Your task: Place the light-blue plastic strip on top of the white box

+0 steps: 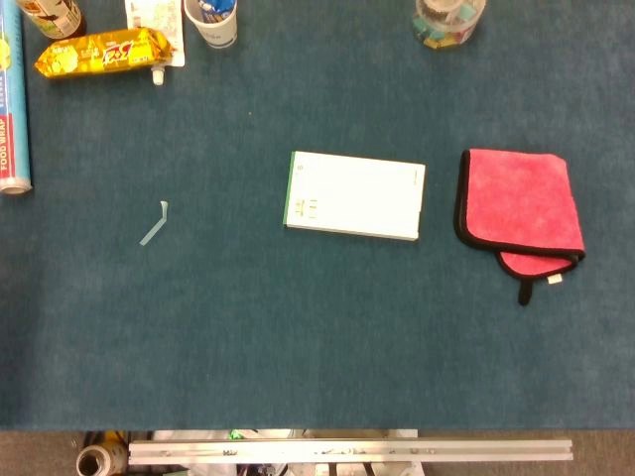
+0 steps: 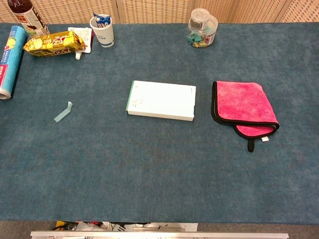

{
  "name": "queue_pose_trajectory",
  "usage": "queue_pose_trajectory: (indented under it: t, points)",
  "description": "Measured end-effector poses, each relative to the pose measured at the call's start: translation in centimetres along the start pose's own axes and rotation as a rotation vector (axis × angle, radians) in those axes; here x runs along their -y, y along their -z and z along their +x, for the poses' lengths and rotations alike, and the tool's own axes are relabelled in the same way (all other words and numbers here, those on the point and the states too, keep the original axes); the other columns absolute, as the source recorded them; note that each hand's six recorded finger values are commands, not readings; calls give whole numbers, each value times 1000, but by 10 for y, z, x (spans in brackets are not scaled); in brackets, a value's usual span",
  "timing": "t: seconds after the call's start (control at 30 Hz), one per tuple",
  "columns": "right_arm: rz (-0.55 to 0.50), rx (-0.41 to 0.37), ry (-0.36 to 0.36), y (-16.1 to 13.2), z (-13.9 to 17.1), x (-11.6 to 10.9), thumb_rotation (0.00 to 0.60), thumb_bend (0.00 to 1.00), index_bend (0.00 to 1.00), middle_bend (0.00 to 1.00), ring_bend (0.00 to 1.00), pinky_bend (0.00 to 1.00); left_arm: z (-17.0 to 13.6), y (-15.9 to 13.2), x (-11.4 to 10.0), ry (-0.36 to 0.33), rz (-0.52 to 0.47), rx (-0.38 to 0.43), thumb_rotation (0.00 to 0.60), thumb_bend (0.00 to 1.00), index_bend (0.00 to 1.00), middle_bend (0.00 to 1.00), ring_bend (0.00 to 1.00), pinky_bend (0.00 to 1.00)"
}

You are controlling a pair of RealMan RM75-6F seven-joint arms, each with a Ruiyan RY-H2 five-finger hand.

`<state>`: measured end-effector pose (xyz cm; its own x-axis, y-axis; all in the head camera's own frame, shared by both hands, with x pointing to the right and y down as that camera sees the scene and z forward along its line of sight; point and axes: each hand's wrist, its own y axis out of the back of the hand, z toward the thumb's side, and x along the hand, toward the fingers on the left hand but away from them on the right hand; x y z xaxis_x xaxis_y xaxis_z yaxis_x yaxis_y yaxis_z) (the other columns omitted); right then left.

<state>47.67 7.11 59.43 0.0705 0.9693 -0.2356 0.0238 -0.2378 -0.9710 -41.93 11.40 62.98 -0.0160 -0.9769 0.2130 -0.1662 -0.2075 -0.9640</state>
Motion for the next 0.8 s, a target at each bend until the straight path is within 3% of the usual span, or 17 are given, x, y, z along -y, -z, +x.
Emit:
queue_pose_trajectory:
  t: [0.3, 0.53, 0.8]
  points:
    - [-4, -6, 9, 0, -1, -1, 600, 141, 387, 421, 422, 537, -2, 2, -1, -4, 1, -6, 600, 323, 301, 253, 288, 193]
    - [-1, -8, 62, 0, -4, -10, 600, 152, 387, 421, 422, 537, 0, 3, 0, 2, 4, -6, 600, 323, 301, 253, 288, 193]
    - [-9, -37, 102, -8, -17, -16, 600, 161, 387, 421, 422, 537, 8, -7, 3, 26, 9, 41, 600, 323, 296, 263, 292, 194]
